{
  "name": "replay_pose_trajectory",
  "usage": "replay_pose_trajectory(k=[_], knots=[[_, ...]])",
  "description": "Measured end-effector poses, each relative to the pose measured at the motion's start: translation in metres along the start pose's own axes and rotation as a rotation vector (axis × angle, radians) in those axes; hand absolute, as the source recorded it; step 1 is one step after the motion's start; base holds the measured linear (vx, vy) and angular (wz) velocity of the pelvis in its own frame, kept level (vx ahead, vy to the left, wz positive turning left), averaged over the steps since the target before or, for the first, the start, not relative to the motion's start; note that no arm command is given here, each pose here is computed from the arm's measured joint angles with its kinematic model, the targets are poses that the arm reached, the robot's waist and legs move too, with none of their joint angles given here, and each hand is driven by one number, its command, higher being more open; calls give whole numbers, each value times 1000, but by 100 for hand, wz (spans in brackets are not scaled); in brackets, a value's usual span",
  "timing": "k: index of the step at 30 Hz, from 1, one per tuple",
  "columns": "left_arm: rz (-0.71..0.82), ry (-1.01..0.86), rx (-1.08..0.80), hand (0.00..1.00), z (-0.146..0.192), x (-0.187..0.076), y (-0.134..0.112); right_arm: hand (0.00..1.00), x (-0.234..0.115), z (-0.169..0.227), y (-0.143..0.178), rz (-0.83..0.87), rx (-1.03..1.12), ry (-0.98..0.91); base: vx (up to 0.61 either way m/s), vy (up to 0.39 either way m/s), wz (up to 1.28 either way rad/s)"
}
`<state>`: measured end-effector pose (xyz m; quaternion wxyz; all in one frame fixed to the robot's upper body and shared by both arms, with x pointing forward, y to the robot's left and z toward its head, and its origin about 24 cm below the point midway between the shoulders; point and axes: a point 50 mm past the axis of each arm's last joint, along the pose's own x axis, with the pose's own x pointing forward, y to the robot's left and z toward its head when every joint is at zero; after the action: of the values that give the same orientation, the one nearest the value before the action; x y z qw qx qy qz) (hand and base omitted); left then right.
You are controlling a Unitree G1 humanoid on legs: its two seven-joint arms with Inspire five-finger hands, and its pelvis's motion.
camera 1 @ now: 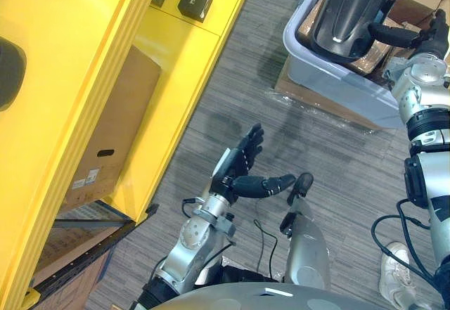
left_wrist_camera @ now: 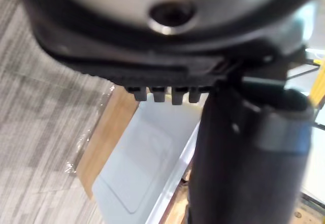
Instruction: Walk over and take three plastic housings, then place them on the shelf
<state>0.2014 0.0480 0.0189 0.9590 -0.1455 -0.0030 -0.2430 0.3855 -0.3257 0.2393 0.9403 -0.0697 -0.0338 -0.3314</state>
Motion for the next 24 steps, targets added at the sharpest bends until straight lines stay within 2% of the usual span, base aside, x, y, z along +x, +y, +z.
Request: replay_pose_trajectory(k=[5, 11, 12, 19, 24], knots=[[54, 32, -41, 100, -8, 5, 4, 0, 9, 14, -32, -47, -128, 34, -49, 9, 7], [121, 75, -50, 100, -19, -1, 14, 0, 12, 13, -50, -81, -323, 101, -6, 0, 1], [131, 72, -54, 100, -19, -2, 15, 0, 11, 9, -51, -86, -393, 110, 0, 0, 0], [183, 46, -57, 100, -16, -4, 23, 0, 11, 9, -48, -78, -446, 122, -27, 3, 2], [251, 15, -110, 100, -12, -24, 32, 0, 10, 2, -56, -194, -511, 133, -25, -13, 6]])
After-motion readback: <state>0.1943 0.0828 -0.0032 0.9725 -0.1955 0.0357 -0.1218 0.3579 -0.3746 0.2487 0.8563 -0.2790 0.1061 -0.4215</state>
